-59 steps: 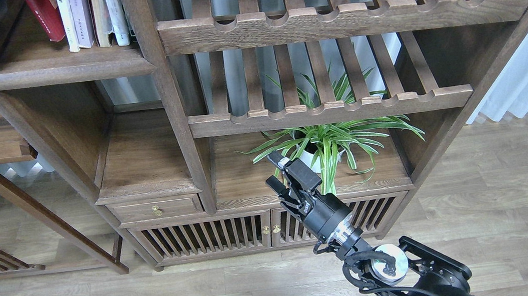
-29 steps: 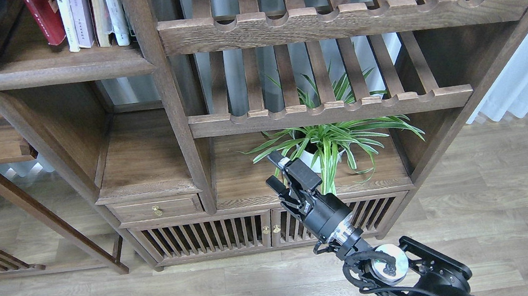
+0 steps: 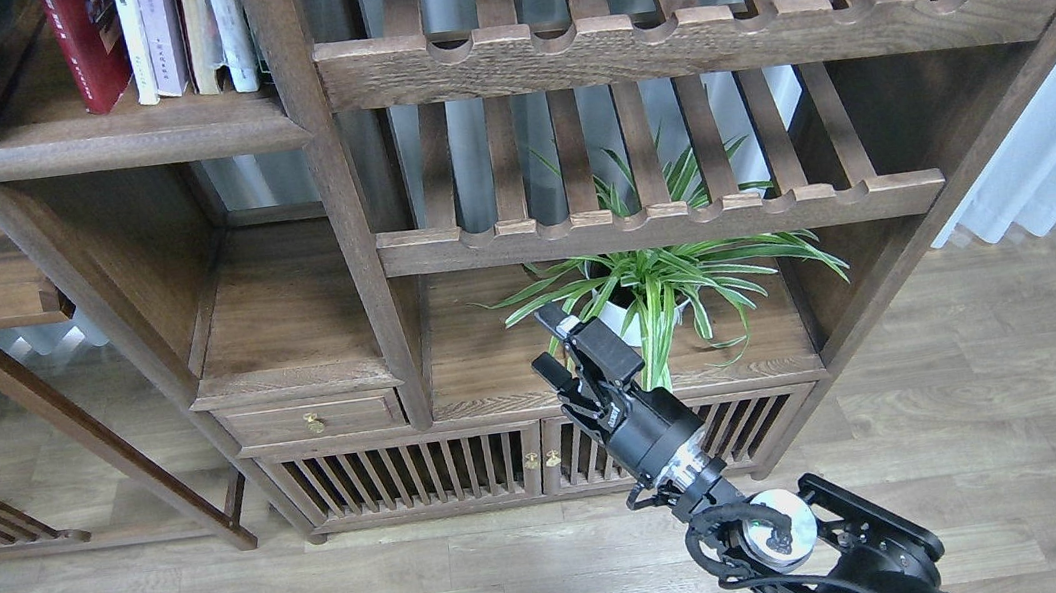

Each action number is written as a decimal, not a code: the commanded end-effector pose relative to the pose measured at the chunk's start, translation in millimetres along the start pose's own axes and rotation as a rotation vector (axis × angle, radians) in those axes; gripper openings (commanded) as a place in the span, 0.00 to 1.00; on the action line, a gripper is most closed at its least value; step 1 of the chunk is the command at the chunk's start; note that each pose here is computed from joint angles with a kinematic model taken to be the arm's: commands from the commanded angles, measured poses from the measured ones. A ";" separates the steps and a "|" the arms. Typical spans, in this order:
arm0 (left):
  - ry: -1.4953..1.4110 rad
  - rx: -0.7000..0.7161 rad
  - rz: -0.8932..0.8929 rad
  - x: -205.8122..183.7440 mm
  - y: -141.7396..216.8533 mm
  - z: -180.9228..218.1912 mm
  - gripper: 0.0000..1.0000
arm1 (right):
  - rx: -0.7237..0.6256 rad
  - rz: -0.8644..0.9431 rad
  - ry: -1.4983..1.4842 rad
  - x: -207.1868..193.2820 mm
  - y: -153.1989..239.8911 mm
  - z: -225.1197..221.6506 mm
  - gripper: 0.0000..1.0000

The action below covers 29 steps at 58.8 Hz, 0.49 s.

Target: Organize books on shelf

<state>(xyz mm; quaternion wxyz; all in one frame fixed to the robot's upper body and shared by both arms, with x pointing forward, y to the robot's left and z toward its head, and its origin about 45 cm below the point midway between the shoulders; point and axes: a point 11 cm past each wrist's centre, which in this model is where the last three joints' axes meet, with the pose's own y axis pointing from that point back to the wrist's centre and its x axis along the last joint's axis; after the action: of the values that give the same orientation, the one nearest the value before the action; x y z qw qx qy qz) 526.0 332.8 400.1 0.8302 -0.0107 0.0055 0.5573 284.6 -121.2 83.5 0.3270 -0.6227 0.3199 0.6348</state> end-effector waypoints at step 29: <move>0.071 -0.026 -0.082 -23.7 -5.8 45.1 1.00 | 0.000 -0.001 0.001 -0.3 -0.3 -0.1 0.98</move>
<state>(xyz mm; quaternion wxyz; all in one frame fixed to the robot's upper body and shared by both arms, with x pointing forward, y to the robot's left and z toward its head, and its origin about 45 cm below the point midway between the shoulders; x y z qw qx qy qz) 525.0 317.7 441.4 0.8423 -0.0377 -0.0002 0.5376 284.7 -121.2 83.6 0.3270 -0.6228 0.3198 0.6348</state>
